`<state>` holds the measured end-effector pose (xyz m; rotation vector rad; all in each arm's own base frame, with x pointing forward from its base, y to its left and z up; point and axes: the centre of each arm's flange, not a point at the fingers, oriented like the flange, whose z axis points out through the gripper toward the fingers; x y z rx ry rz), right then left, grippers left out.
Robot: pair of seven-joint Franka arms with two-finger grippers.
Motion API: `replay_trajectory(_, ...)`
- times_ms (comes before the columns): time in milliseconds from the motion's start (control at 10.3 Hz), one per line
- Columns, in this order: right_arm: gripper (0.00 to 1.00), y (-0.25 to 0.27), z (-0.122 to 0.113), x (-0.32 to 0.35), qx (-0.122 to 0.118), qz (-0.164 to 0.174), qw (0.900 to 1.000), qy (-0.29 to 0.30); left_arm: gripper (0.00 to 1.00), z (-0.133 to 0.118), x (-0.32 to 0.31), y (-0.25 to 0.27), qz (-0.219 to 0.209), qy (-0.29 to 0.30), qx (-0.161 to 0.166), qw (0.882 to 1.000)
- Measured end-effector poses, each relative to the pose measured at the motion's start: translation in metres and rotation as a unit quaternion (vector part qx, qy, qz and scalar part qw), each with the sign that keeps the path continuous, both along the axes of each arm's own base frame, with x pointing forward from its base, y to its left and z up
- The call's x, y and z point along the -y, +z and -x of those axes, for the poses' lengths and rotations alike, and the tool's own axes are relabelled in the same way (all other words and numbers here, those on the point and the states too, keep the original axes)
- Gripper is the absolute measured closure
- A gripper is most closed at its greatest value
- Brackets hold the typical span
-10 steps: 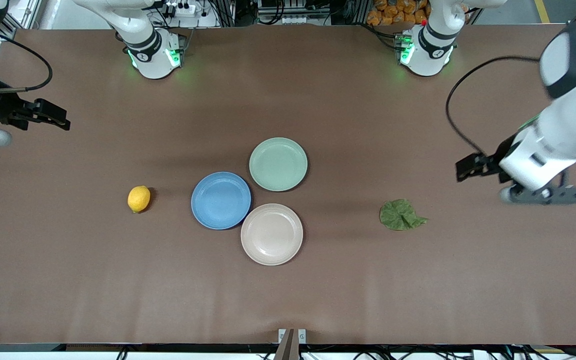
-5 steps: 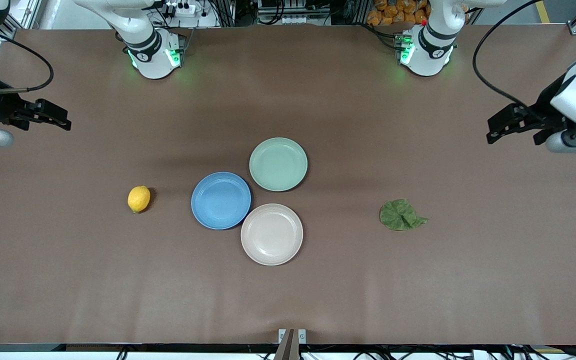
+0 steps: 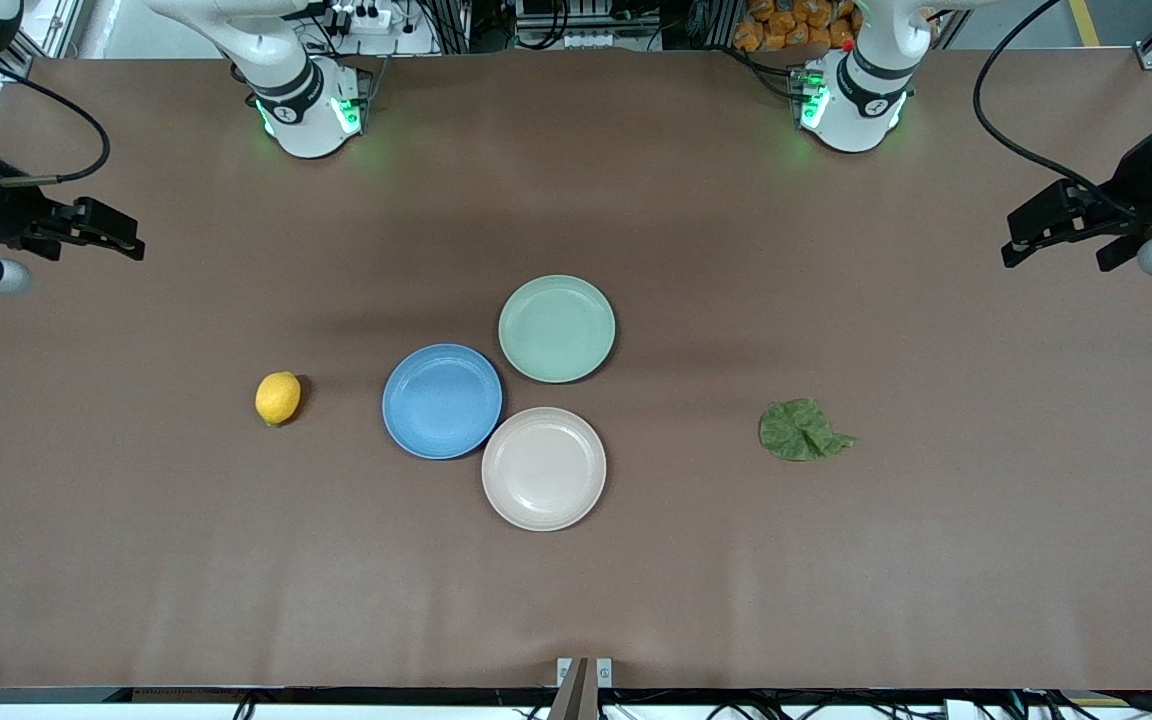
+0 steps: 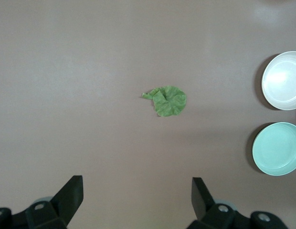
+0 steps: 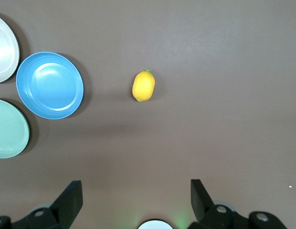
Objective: Pick lemon and lettuce from blue and beige plates
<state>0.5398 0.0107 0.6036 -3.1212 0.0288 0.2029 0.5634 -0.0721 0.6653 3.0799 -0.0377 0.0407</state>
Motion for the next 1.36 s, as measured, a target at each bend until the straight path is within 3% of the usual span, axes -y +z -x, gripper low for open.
replay_trajectory(973,0.00,0.000,0.000,0.002,0.000,0.000,1.000,-0.002,0.00,-0.001,-0.013,-0.009,-0.002,0.011,-0.010,1.000)
replay_trajectory(1363,0.00,-0.001,0.000,0.003,-0.001,0.000,1.000,-0.002,0.00,-0.013,-0.018,-0.038,-0.028,0.011,-0.018,0.999)
